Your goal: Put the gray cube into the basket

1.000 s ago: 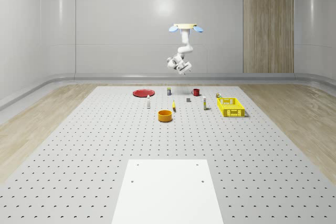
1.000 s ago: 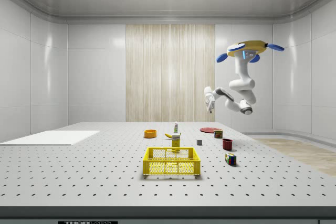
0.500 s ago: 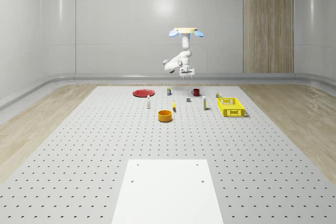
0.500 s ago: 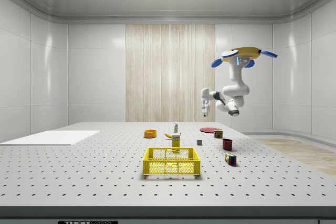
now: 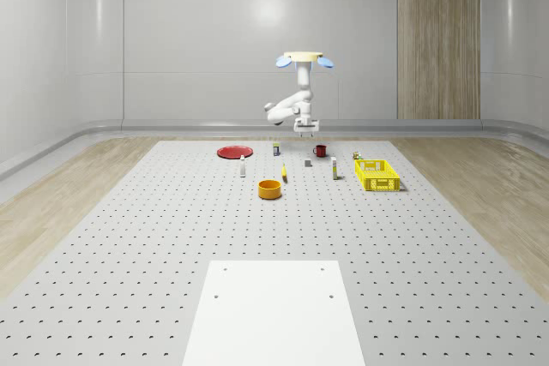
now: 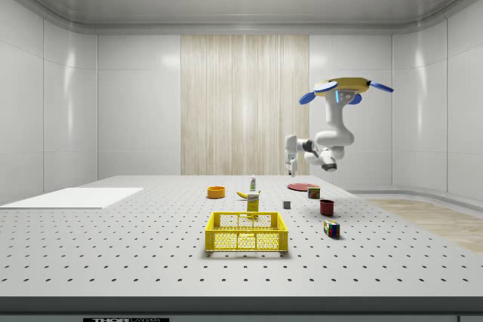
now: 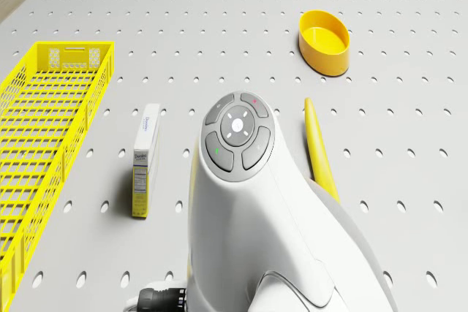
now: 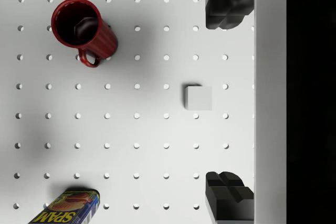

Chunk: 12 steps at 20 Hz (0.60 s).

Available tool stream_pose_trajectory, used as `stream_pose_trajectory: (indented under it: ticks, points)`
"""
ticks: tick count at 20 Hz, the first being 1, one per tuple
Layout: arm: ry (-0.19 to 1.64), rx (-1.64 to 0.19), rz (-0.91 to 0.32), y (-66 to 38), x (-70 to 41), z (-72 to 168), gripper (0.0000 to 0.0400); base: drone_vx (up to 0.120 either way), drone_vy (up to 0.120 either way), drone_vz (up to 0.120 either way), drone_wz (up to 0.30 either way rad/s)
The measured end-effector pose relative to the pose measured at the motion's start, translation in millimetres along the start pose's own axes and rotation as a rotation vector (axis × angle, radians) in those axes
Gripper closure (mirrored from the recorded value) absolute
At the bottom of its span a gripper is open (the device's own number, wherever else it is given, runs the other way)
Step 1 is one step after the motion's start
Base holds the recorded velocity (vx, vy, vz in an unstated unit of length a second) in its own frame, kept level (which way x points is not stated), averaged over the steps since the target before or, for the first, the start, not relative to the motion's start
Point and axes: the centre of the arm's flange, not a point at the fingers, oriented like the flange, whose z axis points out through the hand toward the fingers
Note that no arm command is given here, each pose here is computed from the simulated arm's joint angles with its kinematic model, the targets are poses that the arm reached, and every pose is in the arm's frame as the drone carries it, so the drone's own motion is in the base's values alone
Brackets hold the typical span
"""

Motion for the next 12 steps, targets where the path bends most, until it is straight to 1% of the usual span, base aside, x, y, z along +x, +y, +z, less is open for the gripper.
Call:
stream_pose_trajectory:
  ticks: [4,5,12]
  points:
    - [0.005,-0.005,0.0,-0.5,-0.5,0.0,0.0,0.12,0.0,-0.12,0.0]
    - [0.006,-0.005,0.0,-0.5,-0.5,0.0,0.0,0.08,0.0,-0.12,0.0]
    - [0.008,-0.008,0.0,-0.8,-0.8,-0.1,0.0,0.0,0.0,-0.12,0.0]
